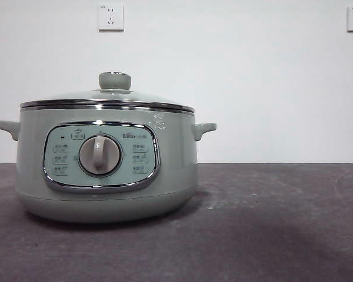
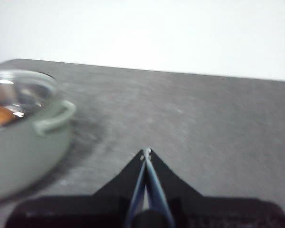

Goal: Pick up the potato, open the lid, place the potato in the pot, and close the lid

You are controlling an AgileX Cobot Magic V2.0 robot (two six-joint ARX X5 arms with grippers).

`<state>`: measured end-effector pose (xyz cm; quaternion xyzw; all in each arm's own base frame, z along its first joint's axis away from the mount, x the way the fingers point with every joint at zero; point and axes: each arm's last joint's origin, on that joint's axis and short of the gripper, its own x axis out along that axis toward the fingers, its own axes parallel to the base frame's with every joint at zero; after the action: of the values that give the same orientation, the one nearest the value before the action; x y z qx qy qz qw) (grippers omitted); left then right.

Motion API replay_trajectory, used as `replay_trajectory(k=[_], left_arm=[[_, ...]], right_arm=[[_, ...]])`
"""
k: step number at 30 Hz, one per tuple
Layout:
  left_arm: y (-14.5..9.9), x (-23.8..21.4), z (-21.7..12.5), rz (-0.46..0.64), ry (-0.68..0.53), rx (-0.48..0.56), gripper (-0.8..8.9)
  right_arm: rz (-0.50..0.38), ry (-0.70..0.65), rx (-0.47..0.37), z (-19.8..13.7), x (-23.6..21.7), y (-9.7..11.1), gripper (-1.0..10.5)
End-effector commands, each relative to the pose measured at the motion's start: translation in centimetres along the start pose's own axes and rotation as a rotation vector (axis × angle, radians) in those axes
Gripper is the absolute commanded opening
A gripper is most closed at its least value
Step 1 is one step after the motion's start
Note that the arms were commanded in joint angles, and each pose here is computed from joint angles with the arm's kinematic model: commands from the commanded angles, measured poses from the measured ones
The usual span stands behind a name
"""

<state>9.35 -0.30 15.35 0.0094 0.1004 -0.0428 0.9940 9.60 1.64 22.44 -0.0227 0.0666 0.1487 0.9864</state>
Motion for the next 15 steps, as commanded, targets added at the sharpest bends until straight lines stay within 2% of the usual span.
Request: replay_trajectory(k=[1,5,10,15], left_arm=[[0.0,0.2,-0.4,-0.002,0.004,-0.004,-0.03],[0.0,0.2,-0.4,-0.002,0.004,-0.004,-0.03],[0.0,0.2,-0.4,-0.002,0.004,-0.004,-0.03],[0.0,0.2,-0.4,-0.002,0.004,-0.004,-0.03]], right_arm=[[-0.047,-0.009,0.002,-2.1,-0.1,-0.4,0.0],[-0.082,-0.019,0.008,-4.3,0.0,-0.6,0.0],[-0.085,-0.032,0.016,-6.7,0.6,-0.6,0.0],[-0.083,-0.001,0.035,-7.3,0.8,-0.6,0.0]])
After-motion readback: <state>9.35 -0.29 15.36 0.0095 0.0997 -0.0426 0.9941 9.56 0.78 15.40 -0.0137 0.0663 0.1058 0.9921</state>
